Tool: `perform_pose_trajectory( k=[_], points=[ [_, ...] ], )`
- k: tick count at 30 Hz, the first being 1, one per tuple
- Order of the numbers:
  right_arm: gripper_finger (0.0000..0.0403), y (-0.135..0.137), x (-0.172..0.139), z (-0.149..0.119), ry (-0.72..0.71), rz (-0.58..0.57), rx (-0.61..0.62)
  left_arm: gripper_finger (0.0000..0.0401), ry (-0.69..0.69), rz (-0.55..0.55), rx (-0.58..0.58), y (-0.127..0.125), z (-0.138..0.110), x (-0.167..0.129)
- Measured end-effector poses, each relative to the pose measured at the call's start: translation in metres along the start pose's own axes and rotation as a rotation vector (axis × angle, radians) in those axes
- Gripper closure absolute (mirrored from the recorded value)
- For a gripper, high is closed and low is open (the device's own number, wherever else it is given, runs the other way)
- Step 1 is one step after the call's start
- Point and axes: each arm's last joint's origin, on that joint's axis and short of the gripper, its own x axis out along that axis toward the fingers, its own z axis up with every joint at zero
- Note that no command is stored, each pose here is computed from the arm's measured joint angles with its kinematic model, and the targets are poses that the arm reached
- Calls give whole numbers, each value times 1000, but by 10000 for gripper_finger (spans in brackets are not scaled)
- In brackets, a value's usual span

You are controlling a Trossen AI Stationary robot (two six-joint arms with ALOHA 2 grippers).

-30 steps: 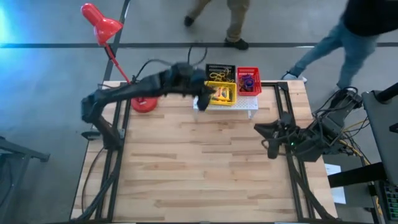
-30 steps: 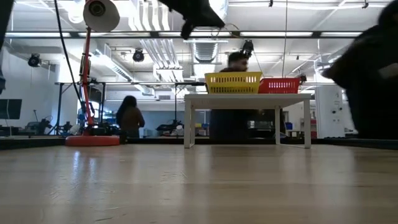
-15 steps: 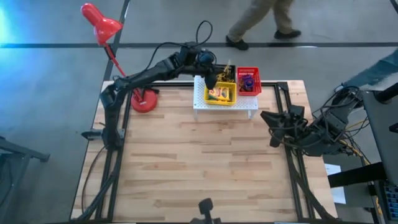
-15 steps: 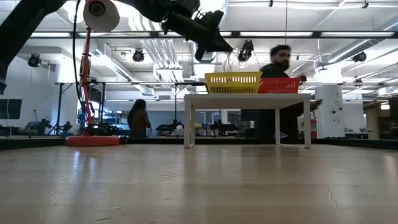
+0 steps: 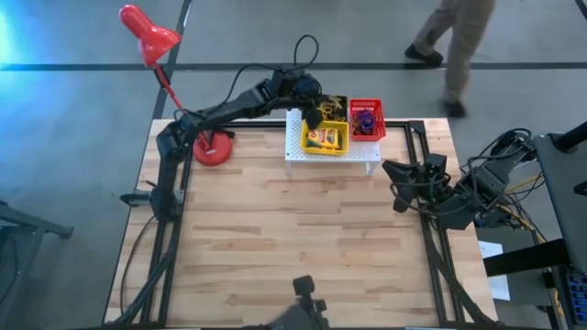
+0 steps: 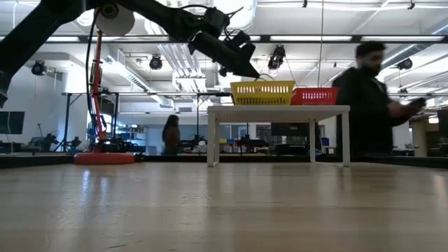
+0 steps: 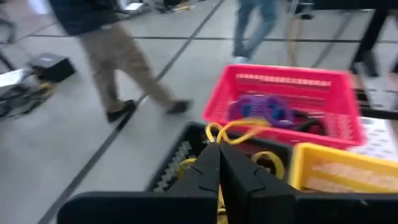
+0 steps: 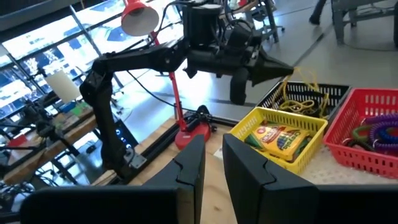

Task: Pick & Place Office Desk Supplies
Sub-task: Put the yellow rubber band in the black bin on the shelf, then return to Home Position

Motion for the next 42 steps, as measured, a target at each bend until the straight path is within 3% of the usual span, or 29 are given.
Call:
perform_pose_trajectory(
  k=[6,13,16,21,24,28,31,36,42],
  points=[
    [349,0,0,0,0,-1,26,373,14,15,-18,8,-5,-1],
    [349,-1,1,0,1,-4,-36,296,20,-39,-54,9,-8,-1],
    [349,-3,0,1,35,15,-59,267,38,-64,-138,7,-2,-10],
    [349,-27,-7,16,308,126,-33,259,95,-91,-194,0,28,-55],
    [349,-47,-13,18,477,206,-146,277,87,-130,-217,-19,48,-89],
    [360,-71,-17,3,569,359,-333,296,46,-191,-282,-52,67,-130],
    [385,-92,-16,-16,538,459,-370,308,-4,-216,-269,-81,78,-160],
    [394,-121,-15,-41,353,620,-336,328,-18,-258,-270,-124,78,-197],
    [394,-149,-13,-68,196,715,-296,342,-95,-327,-394,-145,74,-238]
  ],
)
